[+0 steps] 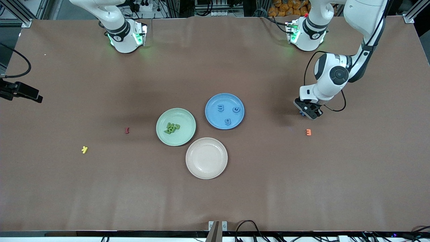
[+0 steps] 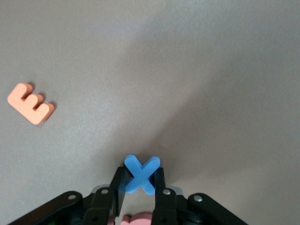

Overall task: Sort letters by color into matching plates
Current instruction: 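Lower the left gripper onto the blue X and grasp it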

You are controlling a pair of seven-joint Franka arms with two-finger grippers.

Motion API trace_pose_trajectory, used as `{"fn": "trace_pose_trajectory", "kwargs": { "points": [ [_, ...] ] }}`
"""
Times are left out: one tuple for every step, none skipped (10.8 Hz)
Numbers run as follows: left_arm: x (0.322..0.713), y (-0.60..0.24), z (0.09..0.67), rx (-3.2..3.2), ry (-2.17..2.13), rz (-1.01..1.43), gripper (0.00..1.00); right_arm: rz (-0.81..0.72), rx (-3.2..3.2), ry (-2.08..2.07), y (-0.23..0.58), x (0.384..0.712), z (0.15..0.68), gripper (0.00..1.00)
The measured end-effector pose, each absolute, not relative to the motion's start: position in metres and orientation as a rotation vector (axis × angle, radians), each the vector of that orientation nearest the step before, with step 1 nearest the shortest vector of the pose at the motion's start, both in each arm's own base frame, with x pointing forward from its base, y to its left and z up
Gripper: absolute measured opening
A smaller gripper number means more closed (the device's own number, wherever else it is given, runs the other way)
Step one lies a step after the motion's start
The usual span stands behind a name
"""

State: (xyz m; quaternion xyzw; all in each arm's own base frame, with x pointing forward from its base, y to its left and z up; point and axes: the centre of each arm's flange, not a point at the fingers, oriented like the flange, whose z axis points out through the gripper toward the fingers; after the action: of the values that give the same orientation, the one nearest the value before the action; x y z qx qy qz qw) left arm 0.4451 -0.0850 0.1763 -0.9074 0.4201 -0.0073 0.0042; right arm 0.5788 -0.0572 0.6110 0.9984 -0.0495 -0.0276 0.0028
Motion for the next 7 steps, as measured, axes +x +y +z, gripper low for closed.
{"fn": "trace_pose_trajectory", "kwargs": {
  "points": [
    [0.448, -0.088, 0.178, -2.847, 1.305, -0.033, 0.29, -0.087, 3.131, -0.155, -0.057, 0.579, 0.611, 1.0],
    [0.45, -0.092, 0.18, -2.851, 1.295, -0.044, 0.29, -0.088, 3.131, -0.154, -0.057, 0.579, 0.611, 1.0],
    [0.453, -0.099, 0.183, -2.852, 1.288, -0.059, 0.29, -0.089, 3.131, -0.154, -0.057, 0.579, 0.61, 1.0],
    [0.456, -0.106, 0.186, -2.856, 1.277, -0.074, 0.29, -0.09, 3.131, -0.154, -0.057, 0.579, 0.61, 1.0],
    [0.458, -0.114, 0.189, -2.861, 1.265, -0.089, 0.29, -0.09, 3.131, -0.154, -0.057, 0.579, 0.61, 1.0],
    [0.461, -0.122, 0.192, -2.863, 1.261, -0.106, 0.29, -0.09, 3.131, -0.154, -0.057, 0.579, 0.61, 1.0],
    [0.462, -0.132, 0.195, -2.866, 1.258, -0.108, 0.29, -0.09, 3.131, -0.154, -0.057, 0.579, 0.61, 1.0]
  ]
}}
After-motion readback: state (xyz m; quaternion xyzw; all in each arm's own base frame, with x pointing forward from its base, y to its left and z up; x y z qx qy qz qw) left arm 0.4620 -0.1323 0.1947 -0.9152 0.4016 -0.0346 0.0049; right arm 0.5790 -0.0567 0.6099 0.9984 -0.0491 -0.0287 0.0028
